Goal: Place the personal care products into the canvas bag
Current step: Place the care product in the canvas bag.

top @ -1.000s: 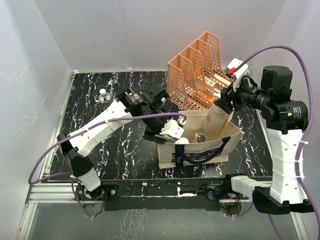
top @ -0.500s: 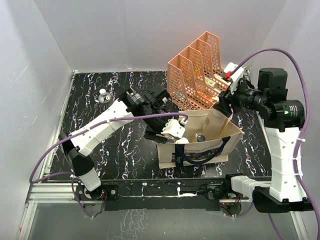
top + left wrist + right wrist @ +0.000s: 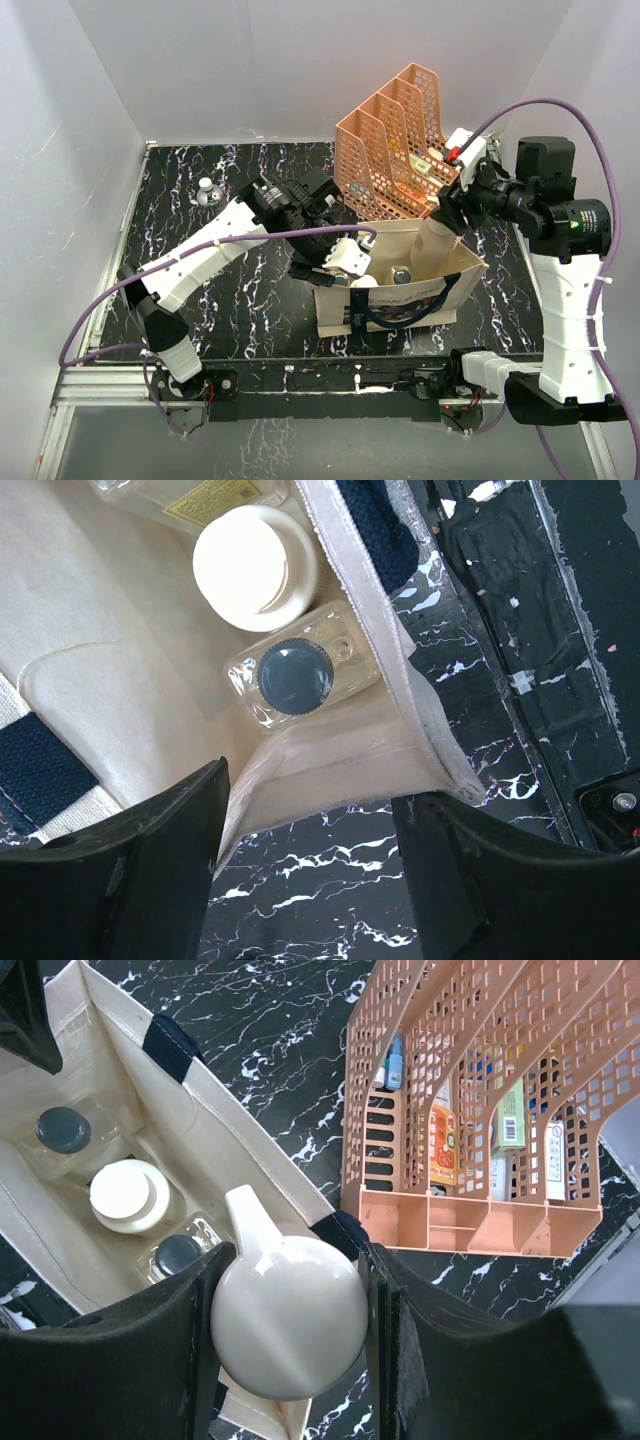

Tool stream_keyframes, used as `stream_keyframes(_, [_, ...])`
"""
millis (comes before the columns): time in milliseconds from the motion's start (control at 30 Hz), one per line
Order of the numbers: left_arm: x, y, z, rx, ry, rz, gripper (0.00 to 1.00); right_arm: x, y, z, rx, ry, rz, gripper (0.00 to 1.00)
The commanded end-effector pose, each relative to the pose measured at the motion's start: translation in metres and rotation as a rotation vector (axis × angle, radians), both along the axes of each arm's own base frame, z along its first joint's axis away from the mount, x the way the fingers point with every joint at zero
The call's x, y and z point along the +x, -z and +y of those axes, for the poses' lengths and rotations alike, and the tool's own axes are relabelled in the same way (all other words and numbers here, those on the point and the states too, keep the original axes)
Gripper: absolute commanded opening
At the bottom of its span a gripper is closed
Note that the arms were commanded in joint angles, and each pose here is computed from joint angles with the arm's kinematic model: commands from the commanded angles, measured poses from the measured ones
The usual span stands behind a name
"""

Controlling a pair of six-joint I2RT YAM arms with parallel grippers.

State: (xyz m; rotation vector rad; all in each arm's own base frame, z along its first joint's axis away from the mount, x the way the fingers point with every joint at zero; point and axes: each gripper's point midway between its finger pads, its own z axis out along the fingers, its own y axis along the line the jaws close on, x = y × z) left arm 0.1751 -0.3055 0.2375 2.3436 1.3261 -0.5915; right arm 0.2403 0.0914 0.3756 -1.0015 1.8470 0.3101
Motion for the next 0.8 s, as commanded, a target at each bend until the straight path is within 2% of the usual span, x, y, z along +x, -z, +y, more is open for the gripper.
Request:
stream_keyframes(0, [-0.008,-0.01,0.001,-0.022,0.014,-0.004,0.63,0.007,-0.05,0.0,-0.003,-0.014,-0.211,0.08])
stream_keyframes(767, [-0.012,-0.008,0.001,-0.023,0.015,0.016,0.63,0.003,0.018,0.012,0.014,-0.099,-0.047,0.08])
